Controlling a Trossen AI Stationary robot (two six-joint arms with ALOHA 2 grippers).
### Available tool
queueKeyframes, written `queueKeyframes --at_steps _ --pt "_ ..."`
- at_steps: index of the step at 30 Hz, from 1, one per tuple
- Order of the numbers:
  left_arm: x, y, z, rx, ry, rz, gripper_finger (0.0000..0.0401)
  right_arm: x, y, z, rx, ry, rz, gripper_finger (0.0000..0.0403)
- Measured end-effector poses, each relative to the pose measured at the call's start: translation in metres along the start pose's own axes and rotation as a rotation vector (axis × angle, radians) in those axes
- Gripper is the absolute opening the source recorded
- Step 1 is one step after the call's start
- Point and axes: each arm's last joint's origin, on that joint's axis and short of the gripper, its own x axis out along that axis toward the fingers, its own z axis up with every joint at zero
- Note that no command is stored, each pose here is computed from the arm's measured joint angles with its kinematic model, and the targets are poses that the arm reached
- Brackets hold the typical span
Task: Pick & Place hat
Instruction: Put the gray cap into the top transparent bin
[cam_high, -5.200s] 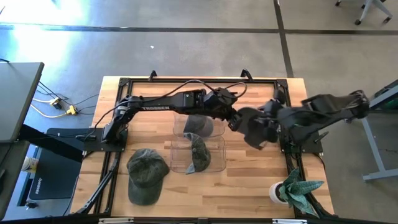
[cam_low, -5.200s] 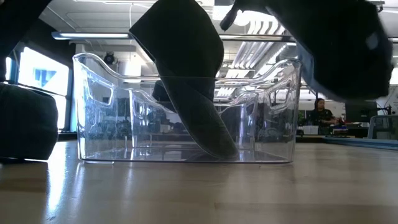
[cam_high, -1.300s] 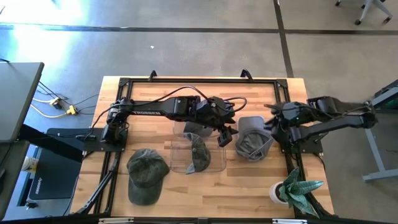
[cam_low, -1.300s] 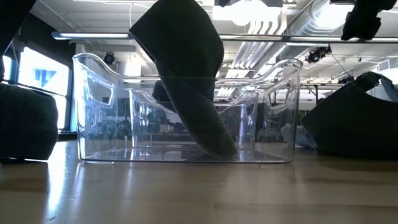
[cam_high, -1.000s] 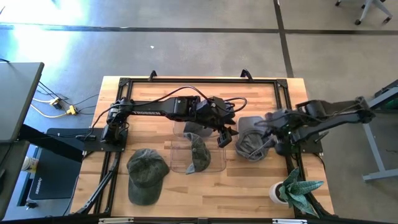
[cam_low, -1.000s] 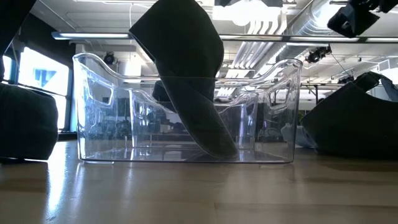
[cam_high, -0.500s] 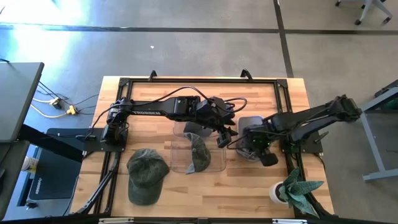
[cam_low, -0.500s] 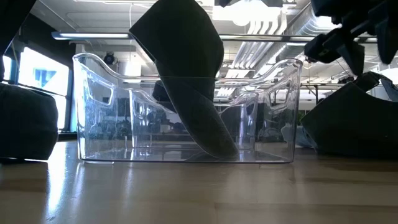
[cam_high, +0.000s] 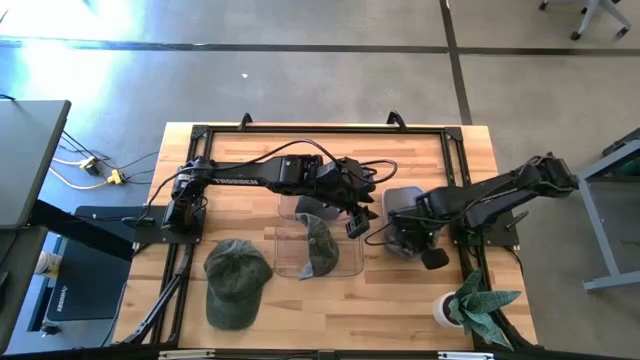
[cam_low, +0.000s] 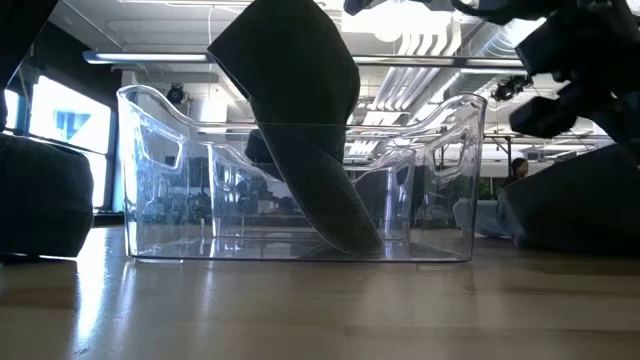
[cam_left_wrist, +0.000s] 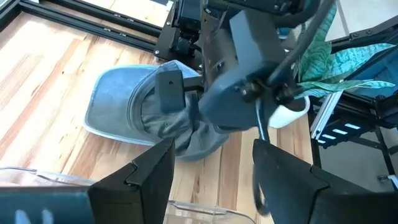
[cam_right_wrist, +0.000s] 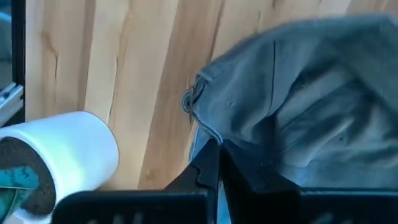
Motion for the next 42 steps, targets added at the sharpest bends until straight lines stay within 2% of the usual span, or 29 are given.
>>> queueKeyframes --at_steps 3,7,10,13,16,19,22,24,26,30,36,39,42 --pt "0.0 0.0 0.0 0.0 0.002 0.001 0.0211 0.0 0.001 -0.01 0.063 -0.008 -0.004 0.0007" --pt "0.0 0.0 -0.001 0.0 0.007 0.003 0.0211 -0.024 0.004 -0.02 0.144 -0.118 -0.037 0.0004" --pt "0.0 0.0 -0.001 0.0 0.008 0.003 0.0211 -0.047 0.002 -0.032 0.293 -0.26 -0.127 0.0003" --pt "0.0 0.0 -0.001 0.0 0.008 0.003 0.0211 -0.061 -0.009 -0.048 0.491 -0.379 -0.246 0.0003" --pt "0.0 0.0 -0.001 0.0 0.007 0.003 0.0211 -0.056 -0.027 -0.06 0.649 -0.413 -0.305 0.0002" --pt "0.0 0.0 0.0 0.0 0.005 0.002 0.0211 -0.037 -0.049 -0.07 0.769 -0.402 -0.348 0.0003" --pt "0.0 0.0 0.0 -0.001 0.01 -0.018 0.0211 -0.019 -0.068 -0.078 0.882 -0.402 -0.439 0.0004" --pt "0.0 -0.001 0.0 -0.001 0.01 -0.022 0.0211 -0.011 -0.076 -0.082 0.929 -0.4 -0.485 0.0005" --pt "0.0 -0.001 0.0 -0.001 0.008 -0.022 0.0211 -0.01 -0.081 -0.083 0.966 -0.405 -0.483 0.0013" --pt "0.0 -0.001 0.0 -0.009 0.008 -0.023 0.0211 -0.014 -0.087 -0.085 1.038 -0.399 -0.511 0.0062" --pt "0.0 -0.001 -0.001 -0.029 0.016 -0.025 0.0211 -0.054 -0.082 -0.08 1.076 -0.426 -0.626 0.0134" --pt "0.0 -0.001 -0.001 -0.036 0.024 -0.029 0.0211 -0.076 -0.075 -0.076 1.052 -0.429 -0.607 0.0145" --pt "0.0 0.0 -0.002 -0.045 0.033 -0.027 0.0211 -0.085 -0.068 -0.072 1.011 -0.439 -0.495 0.0145"
